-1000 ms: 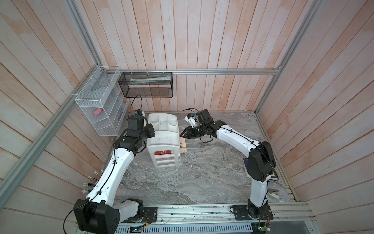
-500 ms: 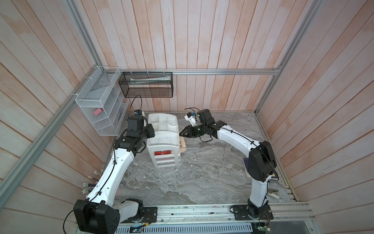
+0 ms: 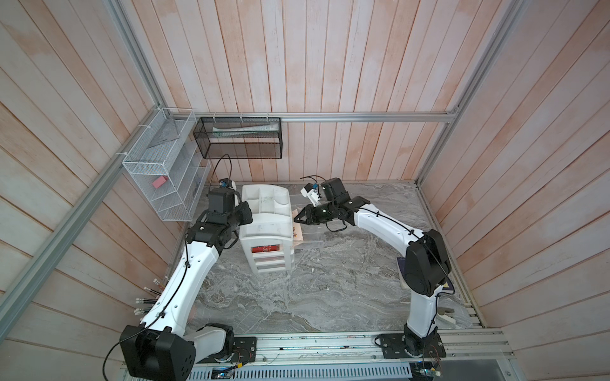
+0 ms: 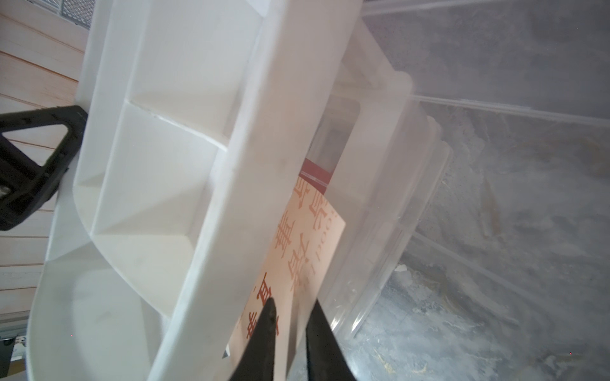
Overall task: Take the postcards out of the drawer
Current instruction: Pick up the postcard from the drawer, then place the postcard at the center of the board.
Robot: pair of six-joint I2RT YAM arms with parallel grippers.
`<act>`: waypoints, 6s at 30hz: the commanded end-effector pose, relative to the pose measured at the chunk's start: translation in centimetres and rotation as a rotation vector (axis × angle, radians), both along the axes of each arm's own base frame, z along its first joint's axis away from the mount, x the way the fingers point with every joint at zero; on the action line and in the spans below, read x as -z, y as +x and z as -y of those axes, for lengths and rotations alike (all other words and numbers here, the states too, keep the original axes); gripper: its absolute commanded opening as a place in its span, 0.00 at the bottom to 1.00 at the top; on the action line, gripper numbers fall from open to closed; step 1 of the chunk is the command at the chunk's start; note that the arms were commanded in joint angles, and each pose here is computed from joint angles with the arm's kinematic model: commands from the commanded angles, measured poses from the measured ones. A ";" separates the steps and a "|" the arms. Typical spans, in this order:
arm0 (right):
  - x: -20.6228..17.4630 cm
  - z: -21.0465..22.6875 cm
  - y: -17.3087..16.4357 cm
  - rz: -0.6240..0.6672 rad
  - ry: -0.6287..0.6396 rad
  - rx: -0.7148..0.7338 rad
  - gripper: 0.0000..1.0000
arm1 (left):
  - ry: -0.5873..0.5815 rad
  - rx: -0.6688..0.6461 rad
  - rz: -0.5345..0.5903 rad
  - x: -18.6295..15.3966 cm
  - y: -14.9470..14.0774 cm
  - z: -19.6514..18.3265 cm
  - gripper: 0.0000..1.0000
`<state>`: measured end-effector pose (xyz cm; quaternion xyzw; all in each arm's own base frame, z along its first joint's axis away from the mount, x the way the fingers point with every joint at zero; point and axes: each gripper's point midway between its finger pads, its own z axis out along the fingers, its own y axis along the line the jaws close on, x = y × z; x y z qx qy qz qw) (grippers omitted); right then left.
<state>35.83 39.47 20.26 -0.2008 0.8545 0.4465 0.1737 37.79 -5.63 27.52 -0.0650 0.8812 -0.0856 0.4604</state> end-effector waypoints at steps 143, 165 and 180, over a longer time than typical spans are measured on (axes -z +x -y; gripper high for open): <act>-16.3 7.1 -6.0 0.793 0.027 -0.413 0.00 | 0.105 1.162 0.233 -10.0 -6.3 21.4 0.05; -18.2 14.7 0.8 0.686 0.177 0.063 0.35 | -0.020 0.805 0.315 -13.5 -2.7 18.3 0.00; -16.6 14.3 -0.9 0.563 0.554 0.069 0.60 | -0.304 0.840 0.366 -16.3 -3.4 19.6 0.00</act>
